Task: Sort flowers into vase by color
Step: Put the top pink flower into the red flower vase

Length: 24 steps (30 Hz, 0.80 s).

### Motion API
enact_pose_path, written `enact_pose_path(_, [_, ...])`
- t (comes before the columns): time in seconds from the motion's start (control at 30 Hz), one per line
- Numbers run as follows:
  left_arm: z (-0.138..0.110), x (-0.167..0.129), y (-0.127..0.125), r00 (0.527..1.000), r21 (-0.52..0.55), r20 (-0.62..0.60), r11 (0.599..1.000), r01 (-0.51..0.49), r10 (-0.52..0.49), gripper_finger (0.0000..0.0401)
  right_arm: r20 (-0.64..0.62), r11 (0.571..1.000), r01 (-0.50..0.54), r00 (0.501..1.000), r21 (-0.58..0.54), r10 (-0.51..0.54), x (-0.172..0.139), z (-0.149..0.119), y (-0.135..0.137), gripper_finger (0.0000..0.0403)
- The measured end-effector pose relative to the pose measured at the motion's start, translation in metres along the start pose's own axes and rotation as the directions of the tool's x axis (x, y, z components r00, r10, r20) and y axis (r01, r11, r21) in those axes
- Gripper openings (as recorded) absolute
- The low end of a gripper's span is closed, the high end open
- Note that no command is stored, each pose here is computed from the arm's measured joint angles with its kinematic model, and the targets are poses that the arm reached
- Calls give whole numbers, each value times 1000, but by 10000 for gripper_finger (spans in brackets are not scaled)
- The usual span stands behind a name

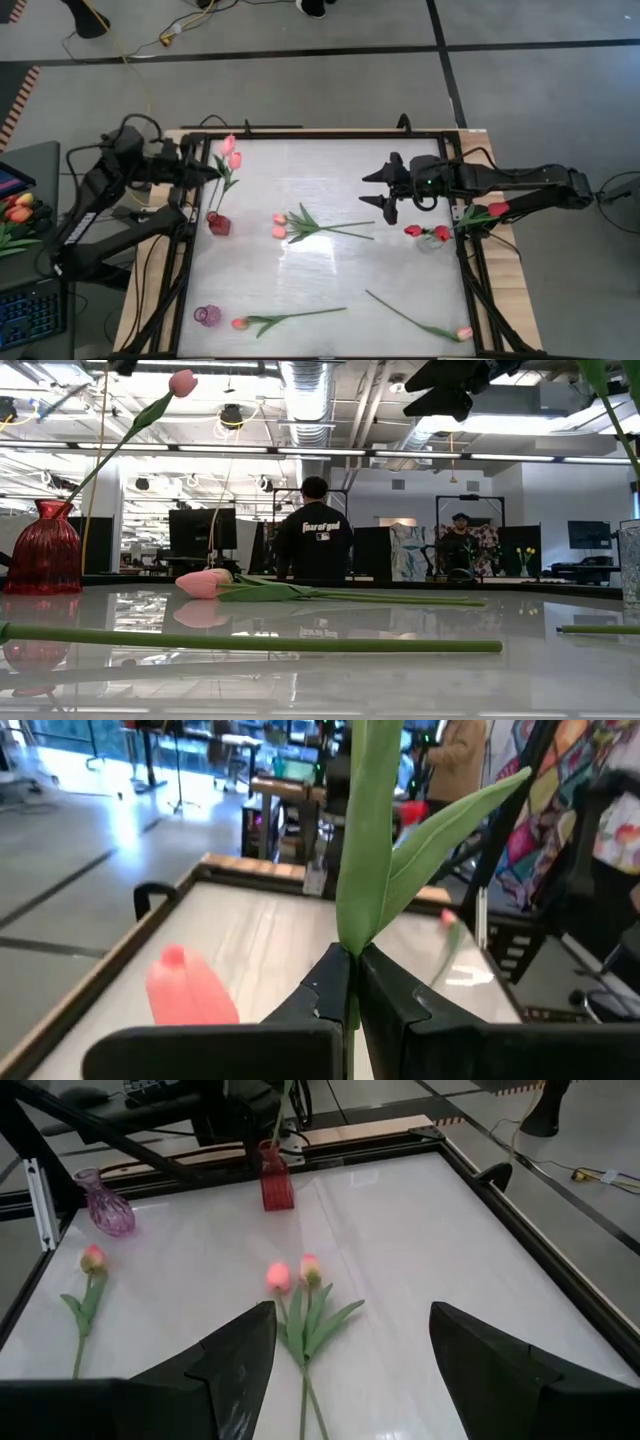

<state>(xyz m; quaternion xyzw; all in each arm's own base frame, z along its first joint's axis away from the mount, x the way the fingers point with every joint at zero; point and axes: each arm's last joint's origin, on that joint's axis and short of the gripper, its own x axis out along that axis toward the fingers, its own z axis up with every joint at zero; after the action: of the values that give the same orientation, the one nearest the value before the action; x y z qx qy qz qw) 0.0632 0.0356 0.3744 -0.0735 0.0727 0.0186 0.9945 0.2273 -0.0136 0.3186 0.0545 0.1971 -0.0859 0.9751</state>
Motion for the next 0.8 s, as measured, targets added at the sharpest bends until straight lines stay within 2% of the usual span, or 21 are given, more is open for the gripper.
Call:
enact_pose_path(0.23, [-29,13,9,999,72,28,997,33,-35,0,8,1000,-1,1000,-8,1,0,1,0,290])
enact_pose_path(0.5, [-42,6,3,999,125,41,992,9,-15,0,5,1000,-3,1000,-23,3,0,1,0,290])
enact_pose_path(0.7, [-55,3,2,998,134,-55,991,-29,37,0,5,1000,-4,1000,-26,4,0,1,0,290])
enact_pose_path(0.8, [-57,3,2,997,144,-65,989,-38,48,0,5,1000,-4,1000,-26,4,0,0,0,290])
